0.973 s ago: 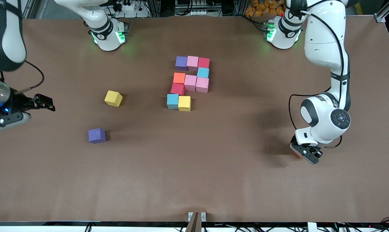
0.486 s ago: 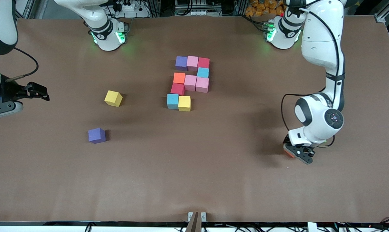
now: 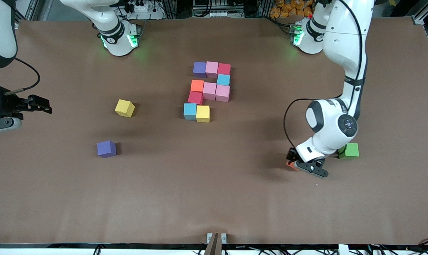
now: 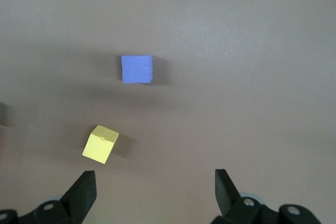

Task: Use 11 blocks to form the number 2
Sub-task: 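Carry the orange cube to the shape with the left gripper, then lower the orange cube beside the yellow cube with the left gripper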

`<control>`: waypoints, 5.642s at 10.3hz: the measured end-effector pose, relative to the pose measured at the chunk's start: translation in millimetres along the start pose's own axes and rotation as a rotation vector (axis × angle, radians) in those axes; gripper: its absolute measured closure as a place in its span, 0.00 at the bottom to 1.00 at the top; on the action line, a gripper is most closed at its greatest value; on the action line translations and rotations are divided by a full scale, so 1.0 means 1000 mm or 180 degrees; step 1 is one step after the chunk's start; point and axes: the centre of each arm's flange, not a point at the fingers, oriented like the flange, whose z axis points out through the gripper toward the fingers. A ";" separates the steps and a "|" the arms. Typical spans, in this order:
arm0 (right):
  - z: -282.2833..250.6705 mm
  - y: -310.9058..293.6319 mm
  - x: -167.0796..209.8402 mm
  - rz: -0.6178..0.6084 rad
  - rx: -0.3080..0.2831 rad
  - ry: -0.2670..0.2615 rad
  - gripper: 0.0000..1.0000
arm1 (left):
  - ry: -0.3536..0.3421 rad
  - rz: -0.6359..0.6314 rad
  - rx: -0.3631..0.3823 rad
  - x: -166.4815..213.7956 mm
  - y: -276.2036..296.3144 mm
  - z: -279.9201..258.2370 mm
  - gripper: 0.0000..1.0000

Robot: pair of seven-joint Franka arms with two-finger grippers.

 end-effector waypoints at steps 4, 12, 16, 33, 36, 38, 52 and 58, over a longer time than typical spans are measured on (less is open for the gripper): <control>-0.002 -0.026 0.008 0.0226 -0.0384 -0.0044 0.00 | -0.0135 -0.1092 -0.0148 -0.014 0.036 0.007 0.41; -0.001 -0.014 0.006 0.0281 -0.0350 -0.0046 0.00 | -0.0092 -0.1994 0.0439 -0.036 0.153 0.018 0.43; 0.000 -0.015 0.006 0.0299 -0.0248 -0.0046 0.00 | -0.0106 -0.2652 0.0378 -0.046 0.189 0.021 0.43; -0.040 -0.072 -0.025 0.0621 -0.0019 0.0237 0.00 | -0.0381 -0.4810 0.1180 -0.105 0.336 0.050 0.43; -0.047 -0.077 -0.004 0.0555 0.0018 0.0096 0.00 | -0.0377 -0.5031 0.1454 -0.104 0.326 0.058 0.43; -0.044 -0.075 0.000 0.0565 0.0029 0.0075 0.00 | -0.0361 -0.5126 0.1531 -0.106 0.324 0.060 0.43; -0.102 -0.063 -0.008 0.0637 0.0017 0.0383 0.00 | -0.0366 -0.5551 0.1401 -0.092 0.352 0.056 0.43; -0.100 -0.063 -0.007 0.0637 0.0016 0.0375 0.00 | -0.0392 -0.5541 0.1453 -0.101 0.358 0.067 0.43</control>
